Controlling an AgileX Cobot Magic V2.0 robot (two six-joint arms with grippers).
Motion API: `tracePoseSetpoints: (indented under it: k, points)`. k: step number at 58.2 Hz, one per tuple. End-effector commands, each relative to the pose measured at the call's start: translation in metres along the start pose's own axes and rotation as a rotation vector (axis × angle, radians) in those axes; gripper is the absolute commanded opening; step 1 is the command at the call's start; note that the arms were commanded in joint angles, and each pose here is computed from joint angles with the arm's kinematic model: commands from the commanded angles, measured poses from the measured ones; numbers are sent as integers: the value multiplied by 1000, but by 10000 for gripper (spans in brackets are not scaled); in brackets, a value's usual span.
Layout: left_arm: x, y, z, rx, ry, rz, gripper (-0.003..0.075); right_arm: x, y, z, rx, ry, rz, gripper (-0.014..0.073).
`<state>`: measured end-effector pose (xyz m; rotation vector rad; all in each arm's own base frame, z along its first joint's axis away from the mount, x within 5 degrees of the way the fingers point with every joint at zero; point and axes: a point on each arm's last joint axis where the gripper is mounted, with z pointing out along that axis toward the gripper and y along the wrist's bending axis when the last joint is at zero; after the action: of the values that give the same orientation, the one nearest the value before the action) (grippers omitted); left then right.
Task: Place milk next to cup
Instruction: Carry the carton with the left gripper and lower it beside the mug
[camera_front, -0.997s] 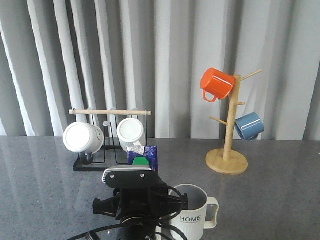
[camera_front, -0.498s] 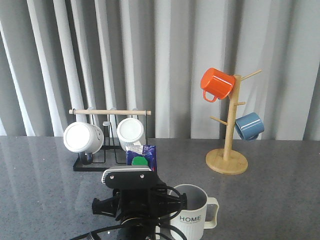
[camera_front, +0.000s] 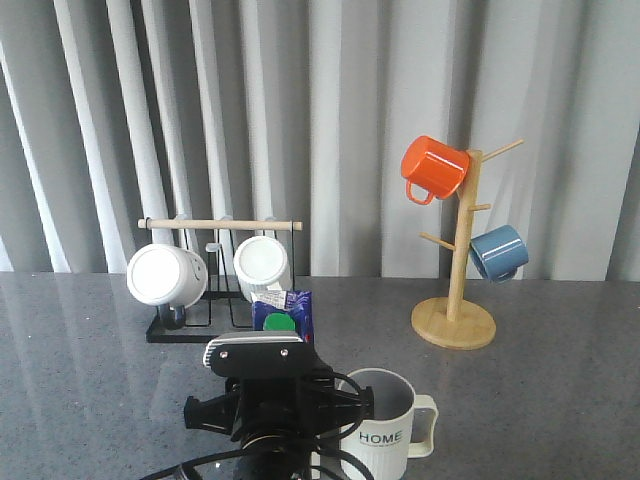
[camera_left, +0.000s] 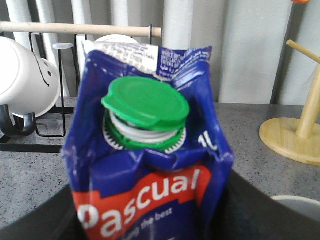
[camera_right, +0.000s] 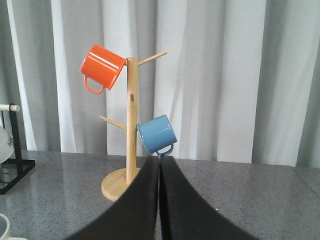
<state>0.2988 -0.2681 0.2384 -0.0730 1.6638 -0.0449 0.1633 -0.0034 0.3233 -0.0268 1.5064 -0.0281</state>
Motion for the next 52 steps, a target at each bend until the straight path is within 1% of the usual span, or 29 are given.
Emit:
tracePoseSetpoints:
  k: [1, 9, 13, 16, 22, 26, 29, 32, 35, 36, 39, 52]
  points:
    - [-29, -1, -5, 1, -100, -37, 22, -16, 0, 0, -5, -101, -15, -10]
    - [-28, -1, -5, 10, -91, -37, 45, -16, 0, 0, -5, -101, -15, -10]
    - [-28, -2, -5, 13, -88, -37, 80, -16, 0, 0, -5, -101, -15, -10]
    - [-27, -1, -5, 11, -84, -40, 122, -16, 0, 0, -5, -101, -15, -10]
    - [-26, 0, -4, -2, -71, -51, 245, -16, 0, 0, -5, -102, -15, -10]
    - [-26, 0, -4, -2, -69, -52, 350, -16, 0, 0, -5, -102, -15, -10]
    - [-26, -1, -4, 0, -67, -52, 440, -16, 0, 0, -5, -102, -15, -10]
    - [-26, 0, -4, -1, -66, -48, 549, -16, 0, 0, -5, -102, -15, -10]
    - [-26, 0, -4, -3, -65, -43, 628, -16, 0, 0, -5, -102, -15, -10]
    - [-25, 0, -4, -4, -63, -43, 666, -16, 0, 0, -5, -102, -15, -10]
    - [-25, 0, -4, -5, -62, -44, 736, -16, 0, 0, -5, -102, -15, -10]
    - [-29, -2, -6, 17, -75, -39, 715, -16, 0, 0, -5, -102, -15, -10]
